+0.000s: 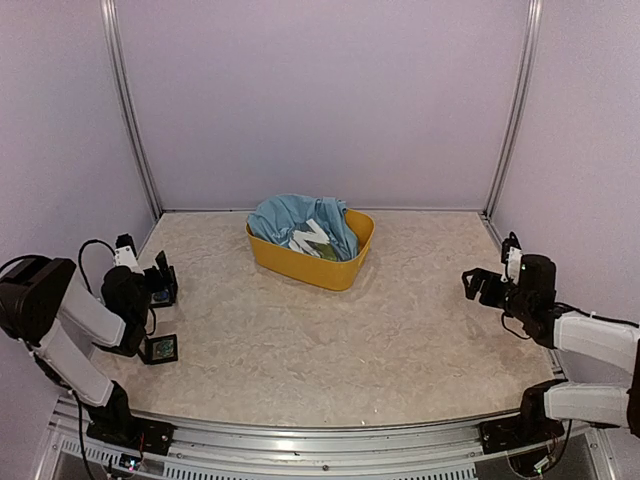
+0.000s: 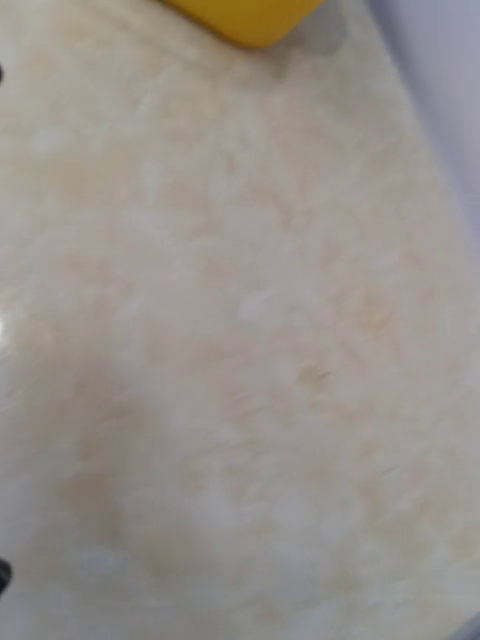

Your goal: Pin the brooch onto the clothing

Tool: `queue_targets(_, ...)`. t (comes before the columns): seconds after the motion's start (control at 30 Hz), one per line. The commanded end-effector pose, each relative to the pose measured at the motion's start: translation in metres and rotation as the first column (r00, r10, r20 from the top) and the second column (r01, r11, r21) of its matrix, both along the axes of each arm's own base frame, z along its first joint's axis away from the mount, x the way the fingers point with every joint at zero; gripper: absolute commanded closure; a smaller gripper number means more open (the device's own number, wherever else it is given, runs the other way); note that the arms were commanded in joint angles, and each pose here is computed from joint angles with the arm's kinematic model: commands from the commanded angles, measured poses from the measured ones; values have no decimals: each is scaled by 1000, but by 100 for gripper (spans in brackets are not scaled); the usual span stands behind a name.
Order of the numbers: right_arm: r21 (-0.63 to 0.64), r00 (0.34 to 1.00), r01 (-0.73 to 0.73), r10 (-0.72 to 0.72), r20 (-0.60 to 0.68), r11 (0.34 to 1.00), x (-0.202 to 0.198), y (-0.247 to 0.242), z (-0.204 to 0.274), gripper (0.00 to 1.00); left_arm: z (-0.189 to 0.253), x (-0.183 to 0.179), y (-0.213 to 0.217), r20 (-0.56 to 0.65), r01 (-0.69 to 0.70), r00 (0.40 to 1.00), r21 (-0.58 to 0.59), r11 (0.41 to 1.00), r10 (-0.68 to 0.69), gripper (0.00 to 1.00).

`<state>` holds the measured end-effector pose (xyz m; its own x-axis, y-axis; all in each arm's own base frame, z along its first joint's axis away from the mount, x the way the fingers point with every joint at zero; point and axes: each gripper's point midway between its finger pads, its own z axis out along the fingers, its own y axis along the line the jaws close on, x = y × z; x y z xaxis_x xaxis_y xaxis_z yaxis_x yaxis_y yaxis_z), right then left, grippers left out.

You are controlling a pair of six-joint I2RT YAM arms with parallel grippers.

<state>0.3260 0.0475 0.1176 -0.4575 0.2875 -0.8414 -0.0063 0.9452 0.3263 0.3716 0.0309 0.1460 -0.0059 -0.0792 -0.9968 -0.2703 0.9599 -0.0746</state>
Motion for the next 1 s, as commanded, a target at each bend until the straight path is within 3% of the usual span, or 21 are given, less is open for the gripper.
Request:
queue_targets(0.0, -32, 989, -53, 57, 135, 998, 16, 6, 61, 1, 11, 3, 16, -12, -95, 995, -26, 995, 95, 1)
queue_targets(0.07, -8, 976, -110, 110, 188, 994, 19, 17, 92, 0, 22, 2, 36, -51, -252, 967, -49, 967, 249, 1)
queue_targets(0.1, 7, 960, -161, 155, 232, 987, 18, 26, 111, 0, 46, -1, 43, -4, -302, 953, -74, 950, 302, 1)
queue_targets(0.17, -21, 859, -342, 322, 398, 939, 9, 56, 160, 0, 91, -8, 46, 103, -322, 936, -127, 938, 336, 1)
queue_targets(0.23, -38, 762, -474, 431, 484, 880, 1, 77, 194, 0, 139, -13, 42, 198, -281, 926, -206, 937, 321, 2)
queue_targets(0.37, 32, 707, -624, 546, 448, 781, 23, 109, 221, 11, 232, -3, -8, 271, -47, 954, -278, 959, 126, 9)
queue_targets(0.43, 46, 713, -642, 575, 401, 765, 43, 130, 224, 16, 257, 1, -52, 256, 71, 967, -227, 971, -11, 10)
queue_targets(0.5, -7, 756, -604, 575, 312, 797, 69, 155, 219, 18, 267, 4, -111, 201, 219, 960, -98, 971, -196, 9)
queue_targets(0.6, -115, 804, -560, 572, 165, 821, 105, 196, 198, 19, 250, -1, -200, 43, 425, 903, 60, 903, -428, 7)
queue_targets(0.7, -136, 815, -571, 579, 27, 809, 140, 238, 168, 16, 205, -11, -266, -151, 544, 838, 156, 824, -525, 5)
queue_targets(0.83, -201, 779, -625, 619, -101, 754, 164, 296, 113, 8, 161, -28, -312, -264, 601, 794, 206, 772, -547, 3)
queue_targets(0.97, -244, 760, -649, 593, -267, 721, 183, 340, 41, 9, 142, -38, -326, -279, 644, 753, 131, 753, -596, 1)
